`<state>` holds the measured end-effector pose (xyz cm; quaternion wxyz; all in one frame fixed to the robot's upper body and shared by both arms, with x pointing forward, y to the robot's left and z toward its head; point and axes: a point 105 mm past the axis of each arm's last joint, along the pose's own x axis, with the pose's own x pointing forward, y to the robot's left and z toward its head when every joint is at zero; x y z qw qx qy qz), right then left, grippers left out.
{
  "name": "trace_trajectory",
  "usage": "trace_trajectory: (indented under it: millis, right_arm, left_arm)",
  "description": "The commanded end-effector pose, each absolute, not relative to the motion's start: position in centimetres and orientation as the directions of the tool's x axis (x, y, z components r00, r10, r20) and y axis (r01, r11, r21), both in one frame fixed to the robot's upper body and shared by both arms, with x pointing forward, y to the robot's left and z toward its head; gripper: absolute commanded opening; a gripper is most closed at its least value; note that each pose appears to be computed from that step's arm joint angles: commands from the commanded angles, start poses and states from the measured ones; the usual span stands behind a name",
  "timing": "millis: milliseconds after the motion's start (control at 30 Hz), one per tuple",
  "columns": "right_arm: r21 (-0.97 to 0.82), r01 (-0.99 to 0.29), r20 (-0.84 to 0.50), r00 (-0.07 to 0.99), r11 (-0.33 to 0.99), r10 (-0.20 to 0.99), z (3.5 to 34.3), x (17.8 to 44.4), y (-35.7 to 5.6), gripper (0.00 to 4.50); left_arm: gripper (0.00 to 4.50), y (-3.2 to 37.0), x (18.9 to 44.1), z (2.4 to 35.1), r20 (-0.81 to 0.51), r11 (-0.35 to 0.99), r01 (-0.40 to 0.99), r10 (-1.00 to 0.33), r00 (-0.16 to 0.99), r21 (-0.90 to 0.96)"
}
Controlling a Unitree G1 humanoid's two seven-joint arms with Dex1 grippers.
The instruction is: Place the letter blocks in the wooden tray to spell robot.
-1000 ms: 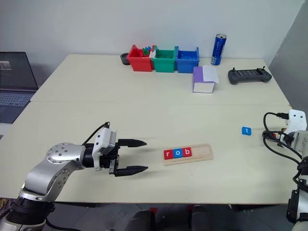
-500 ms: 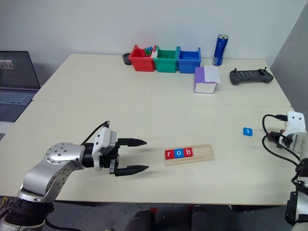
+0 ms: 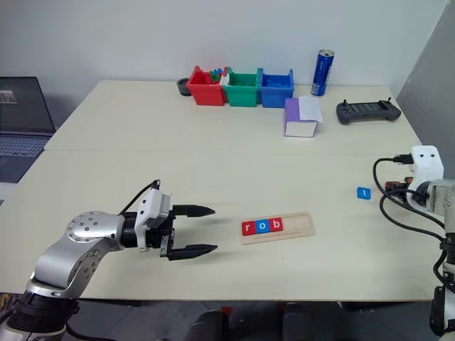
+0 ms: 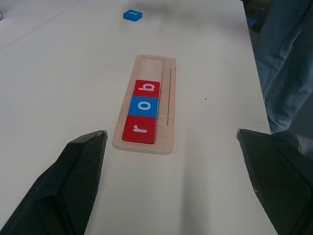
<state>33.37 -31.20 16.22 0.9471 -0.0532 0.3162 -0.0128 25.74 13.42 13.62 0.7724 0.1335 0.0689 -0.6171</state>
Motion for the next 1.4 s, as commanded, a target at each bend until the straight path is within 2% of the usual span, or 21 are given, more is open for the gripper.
trace_trajectory:
  millis: [33, 133, 367, 533, 733, 933, 1133, 1333, 1400]
  right_arm:
    - [-0.092, -0.111, -0.565, 0.824, 0.990, 0.040, 18.0, 33.3, -27.8, 1.44]
    - [-0.069, -0.167, -0.573, 0.813, 0.984, 0.097, 17.7, 33.1, -25.4, 1.44]
    - [-0.003, -0.183, -0.614, 0.776, 0.983, 0.143, 15.1, 32.7, -22.8, 1.44]
    - [-0.013, -0.176, -0.660, 0.741, 0.984, 0.124, 13.3, 31.4, -23.2, 1.44]
    - [0.015, -0.195, -0.617, 0.770, 0.981, 0.162, 13.2, 30.0, -22.5, 1.44]
    - [0.032, -0.242, -0.639, 0.741, 0.970, 0.206, 11.6, 28.1, -21.3, 1.44]
    - [0.027, -0.172, -0.663, 0.734, 0.985, 0.146, 10.7, 28.2, -22.2, 1.44]
    - [0.012, -0.155, -0.682, 0.721, 0.988, 0.122, 10.5, 28.6, -22.5, 1.44]
    - [0.019, -0.170, -0.684, 0.717, 0.985, 0.136, 10.6, 28.7, -22.3, 2.19]
  left_arm:
    - [4.50, 13.3, 25.7, 14.2, -0.257, 0.188, 0.970, -0.940, 0.223, 0.152]
    - [4.50, 13.0, 25.9, 14.3, -0.255, 0.182, 0.971, -0.942, 0.218, 0.155]
    - [4.50, 12.9, 26.0, 14.3, -0.253, 0.179, 0.972, -0.943, 0.214, 0.153]
    - [4.50, 13.1, 25.9, 14.3, -0.256, 0.182, 0.971, -0.942, 0.217, 0.152]
    - [4.50, 13.6, 25.9, 14.3, -0.262, 0.185, 0.971, -0.940, 0.219, 0.149]
    - [4.50, 13.5, 26.4, 14.1, -0.265, 0.169, 0.974, -0.942, 0.205, 0.151]
    - [4.50, 13.5, 26.4, 13.8, -0.266, 0.159, 0.975, -0.944, 0.196, 0.153]
    - [4.50, 13.7, 26.3, 13.8, -0.268, 0.165, 0.974, -0.942, 0.203, 0.157]
    - [4.50, 13.7, 26.2, 13.8, -0.268, 0.167, 0.973, -0.941, 0.205, 0.158]
